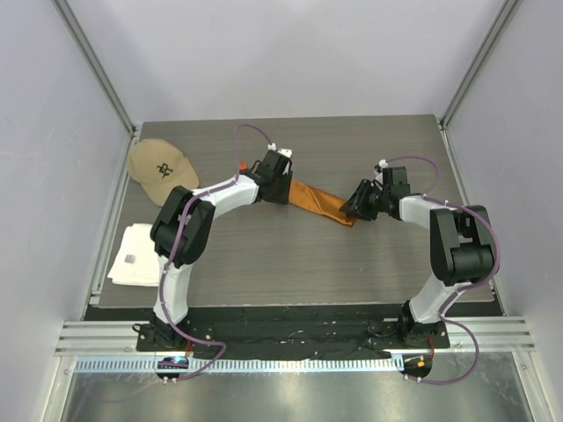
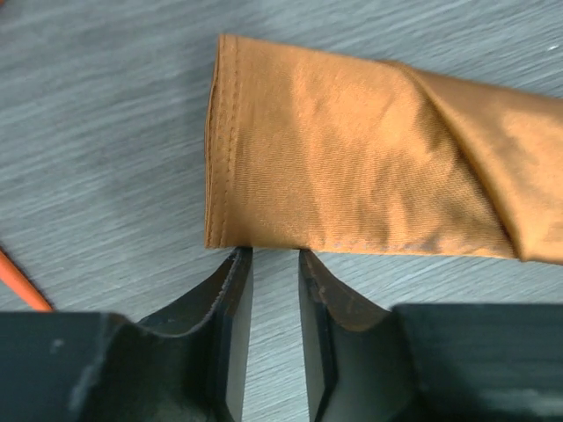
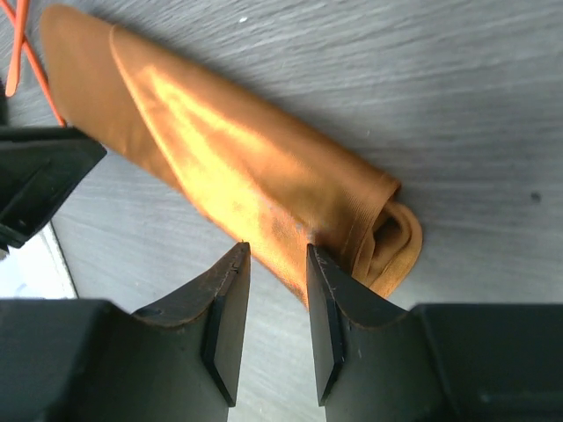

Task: Fold the napkin into a case and place the utensils inside
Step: Rotate the smaller rectangle-folded napkin at the center of the board.

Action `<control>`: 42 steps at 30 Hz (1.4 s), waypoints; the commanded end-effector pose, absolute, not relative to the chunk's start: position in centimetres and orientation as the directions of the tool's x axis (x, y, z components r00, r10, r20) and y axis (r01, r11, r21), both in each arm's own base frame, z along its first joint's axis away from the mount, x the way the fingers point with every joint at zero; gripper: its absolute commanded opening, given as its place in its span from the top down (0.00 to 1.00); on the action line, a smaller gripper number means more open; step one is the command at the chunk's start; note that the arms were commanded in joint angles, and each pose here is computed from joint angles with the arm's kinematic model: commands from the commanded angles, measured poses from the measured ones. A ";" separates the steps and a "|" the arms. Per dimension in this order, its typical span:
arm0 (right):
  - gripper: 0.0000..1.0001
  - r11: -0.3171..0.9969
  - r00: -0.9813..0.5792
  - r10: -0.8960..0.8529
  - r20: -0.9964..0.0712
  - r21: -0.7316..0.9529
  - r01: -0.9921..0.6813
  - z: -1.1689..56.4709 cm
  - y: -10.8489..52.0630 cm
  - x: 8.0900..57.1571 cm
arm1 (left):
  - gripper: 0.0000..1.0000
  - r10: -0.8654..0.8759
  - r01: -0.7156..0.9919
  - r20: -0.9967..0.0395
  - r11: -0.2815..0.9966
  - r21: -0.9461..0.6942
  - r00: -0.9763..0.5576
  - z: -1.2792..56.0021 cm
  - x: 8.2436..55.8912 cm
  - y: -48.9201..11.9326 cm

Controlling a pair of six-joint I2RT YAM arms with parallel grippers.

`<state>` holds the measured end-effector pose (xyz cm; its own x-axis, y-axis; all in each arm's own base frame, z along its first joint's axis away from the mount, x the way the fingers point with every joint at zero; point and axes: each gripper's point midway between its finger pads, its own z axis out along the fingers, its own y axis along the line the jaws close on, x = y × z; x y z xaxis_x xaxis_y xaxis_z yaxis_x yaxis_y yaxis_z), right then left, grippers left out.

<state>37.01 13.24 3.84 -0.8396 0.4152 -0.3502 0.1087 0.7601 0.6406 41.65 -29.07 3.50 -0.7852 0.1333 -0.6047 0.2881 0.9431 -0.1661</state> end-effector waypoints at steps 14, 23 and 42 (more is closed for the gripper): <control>0.63 0.715 -0.814 0.418 -0.403 0.698 0.022 6.3 14.3 37.3 | 0.68 -0.053 0.263 -0.592 0.861 -0.435 -0.805 8.2 42.2 -31.2; 0.64 0.762 -0.823 0.399 -0.403 0.645 0.054 4.4 13.3 36.2 | 0.69 -0.023 0.260 -0.599 0.887 -0.382 -0.801 6.0 43.5 -30.2; 0.14 0.874 -0.737 0.328 -0.591 0.485 0.000 13.5 11.6 36.5 | 0.40 0.095 0.339 -0.643 0.902 -0.268 -0.760 14.9 47.2 -22.3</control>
